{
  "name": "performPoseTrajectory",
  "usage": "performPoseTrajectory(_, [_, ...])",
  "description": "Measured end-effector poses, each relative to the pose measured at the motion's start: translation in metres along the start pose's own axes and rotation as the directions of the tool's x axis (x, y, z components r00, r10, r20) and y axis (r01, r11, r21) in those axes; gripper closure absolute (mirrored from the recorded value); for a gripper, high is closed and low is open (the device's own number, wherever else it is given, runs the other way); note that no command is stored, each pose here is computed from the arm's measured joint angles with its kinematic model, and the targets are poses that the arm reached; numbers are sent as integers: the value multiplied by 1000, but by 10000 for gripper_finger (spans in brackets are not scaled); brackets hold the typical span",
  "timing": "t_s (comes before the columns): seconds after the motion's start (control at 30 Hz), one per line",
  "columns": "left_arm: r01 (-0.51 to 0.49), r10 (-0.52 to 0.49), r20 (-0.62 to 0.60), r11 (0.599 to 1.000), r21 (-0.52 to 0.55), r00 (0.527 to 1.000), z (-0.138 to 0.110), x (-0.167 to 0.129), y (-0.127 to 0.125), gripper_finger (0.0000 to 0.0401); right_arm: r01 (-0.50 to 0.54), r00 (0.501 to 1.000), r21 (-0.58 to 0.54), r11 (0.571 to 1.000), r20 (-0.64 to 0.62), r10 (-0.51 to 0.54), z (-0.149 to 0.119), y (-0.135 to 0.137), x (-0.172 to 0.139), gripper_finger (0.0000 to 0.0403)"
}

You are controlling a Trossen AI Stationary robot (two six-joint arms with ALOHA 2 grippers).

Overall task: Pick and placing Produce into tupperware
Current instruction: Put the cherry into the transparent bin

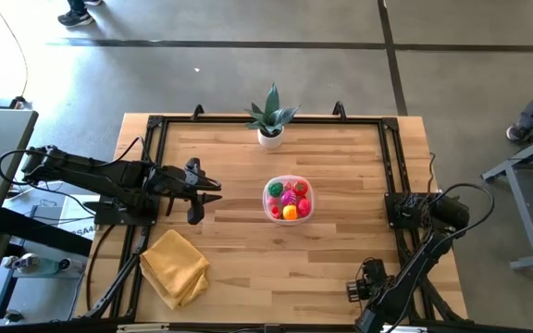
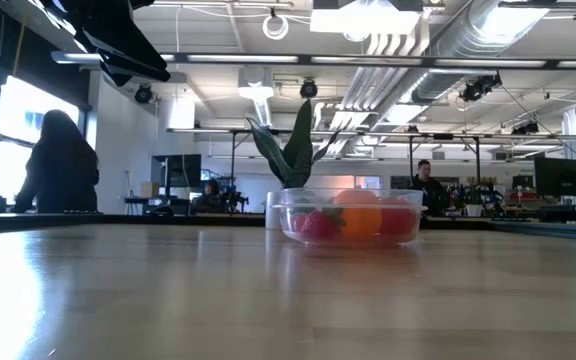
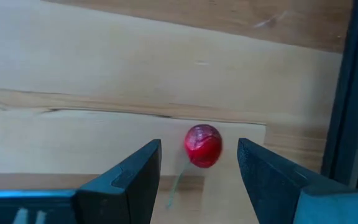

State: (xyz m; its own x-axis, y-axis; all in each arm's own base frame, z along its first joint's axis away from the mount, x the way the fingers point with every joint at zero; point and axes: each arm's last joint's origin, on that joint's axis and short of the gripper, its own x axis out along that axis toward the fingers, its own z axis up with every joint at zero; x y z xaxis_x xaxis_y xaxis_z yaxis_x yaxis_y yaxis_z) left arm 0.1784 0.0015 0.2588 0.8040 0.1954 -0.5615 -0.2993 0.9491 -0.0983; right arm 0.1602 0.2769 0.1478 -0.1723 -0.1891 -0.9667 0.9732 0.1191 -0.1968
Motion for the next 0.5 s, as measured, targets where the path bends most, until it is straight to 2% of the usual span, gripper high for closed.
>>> performPoseTrajectory(0.17, [0, 0, 0, 1000, 0, 1000, 0, 0, 0, 295, 25, 1000, 4, 1000, 19, -25, -3, 2, 9, 199])
performPoseTrajectory(0.5, [0, 0, 0, 1000, 0, 1000, 0, 0, 0, 295, 7, 1000, -10, 1000, 17, -7, -5, 3, 9, 199])
